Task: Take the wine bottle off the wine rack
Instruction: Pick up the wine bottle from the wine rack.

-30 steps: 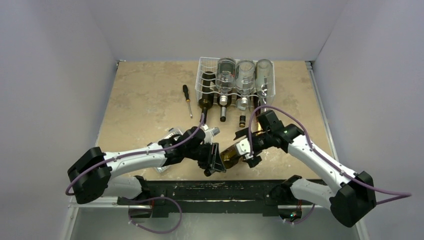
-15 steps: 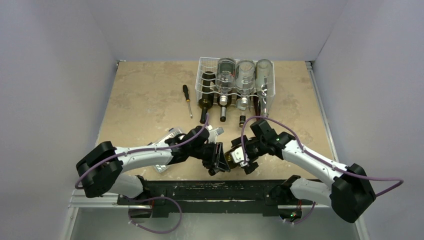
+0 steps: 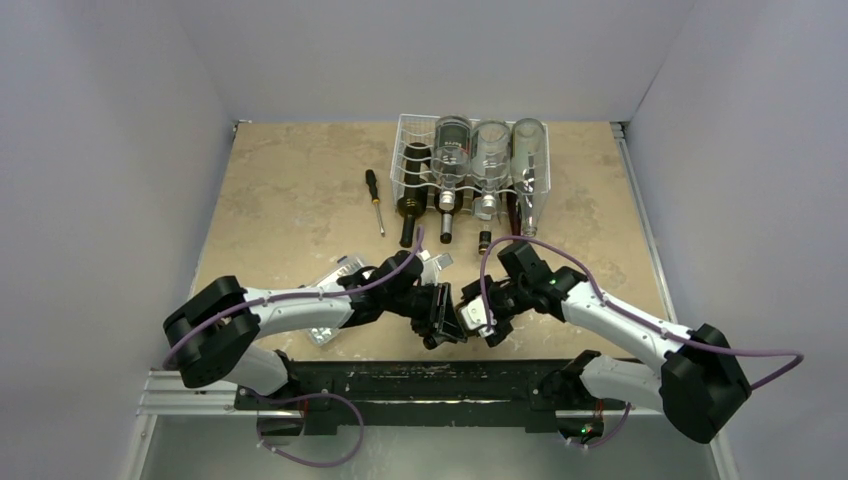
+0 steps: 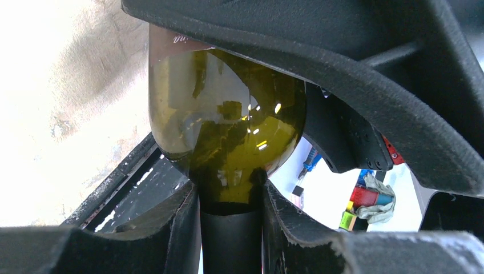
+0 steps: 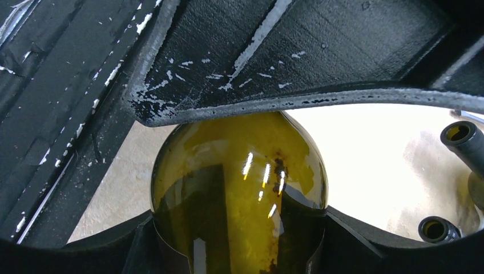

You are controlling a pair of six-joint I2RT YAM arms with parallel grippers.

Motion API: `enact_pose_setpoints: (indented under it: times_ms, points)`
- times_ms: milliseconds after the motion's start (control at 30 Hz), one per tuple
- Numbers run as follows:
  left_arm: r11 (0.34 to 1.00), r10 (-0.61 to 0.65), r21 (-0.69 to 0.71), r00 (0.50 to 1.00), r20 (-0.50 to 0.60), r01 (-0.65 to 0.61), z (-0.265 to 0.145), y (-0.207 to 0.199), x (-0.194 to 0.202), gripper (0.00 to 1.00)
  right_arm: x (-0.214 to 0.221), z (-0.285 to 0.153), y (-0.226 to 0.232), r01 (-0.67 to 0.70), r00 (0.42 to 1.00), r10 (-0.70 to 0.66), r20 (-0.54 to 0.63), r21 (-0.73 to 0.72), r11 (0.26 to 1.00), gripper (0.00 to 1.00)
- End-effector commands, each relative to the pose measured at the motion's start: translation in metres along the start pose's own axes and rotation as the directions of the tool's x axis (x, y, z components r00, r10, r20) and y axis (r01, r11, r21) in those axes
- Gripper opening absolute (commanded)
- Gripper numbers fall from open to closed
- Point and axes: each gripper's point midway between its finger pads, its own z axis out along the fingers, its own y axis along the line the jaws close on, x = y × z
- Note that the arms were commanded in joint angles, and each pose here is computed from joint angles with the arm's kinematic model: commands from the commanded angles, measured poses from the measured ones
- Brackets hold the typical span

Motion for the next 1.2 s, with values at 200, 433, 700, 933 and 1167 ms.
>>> enact_pose_setpoints:
  times_ms: [200, 433, 700, 933, 1167]
  points:
    - [0.973, 0.110, 0.194, 0.991, 0.073, -0.122, -0.010, -0.053, -0.013, 0.43, -0.010, -0.001, -0.006, -0.004, 0.999, 0.004, 0.033, -0.007, 1.000, 0.04]
    - [0.976, 0.112, 0.177, 0.991, 0.075, -0.123, -0.013, -0.049, -0.011, 0.68, -0.016, -0.004, -0.009, -0.020, 0.998, 0.020, 0.052, -0.004, 1.000, 0.00]
    - [0.978, 0.151, 0.126, 0.982, 0.110, -0.164, -0.019, -0.041, -0.012, 0.75, -0.025, -0.018, -0.017, -0.060, 0.992, 0.056, 0.113, 0.032, 0.998, 0.00]
    - [0.959, 0.243, 0.089, 0.941, 0.236, -0.270, -0.041, -0.046, -0.022, 0.82, -0.030, -0.024, -0.021, -0.082, 0.986, 0.075, 0.147, 0.041, 0.996, 0.00]
    - [0.938, 0.314, 0.021, 0.875, 0.368, -0.346, -0.060, -0.039, -0.033, 0.85, -0.035, -0.033, -0.027, -0.117, 0.978, 0.104, 0.181, 0.059, 0.991, 0.00]
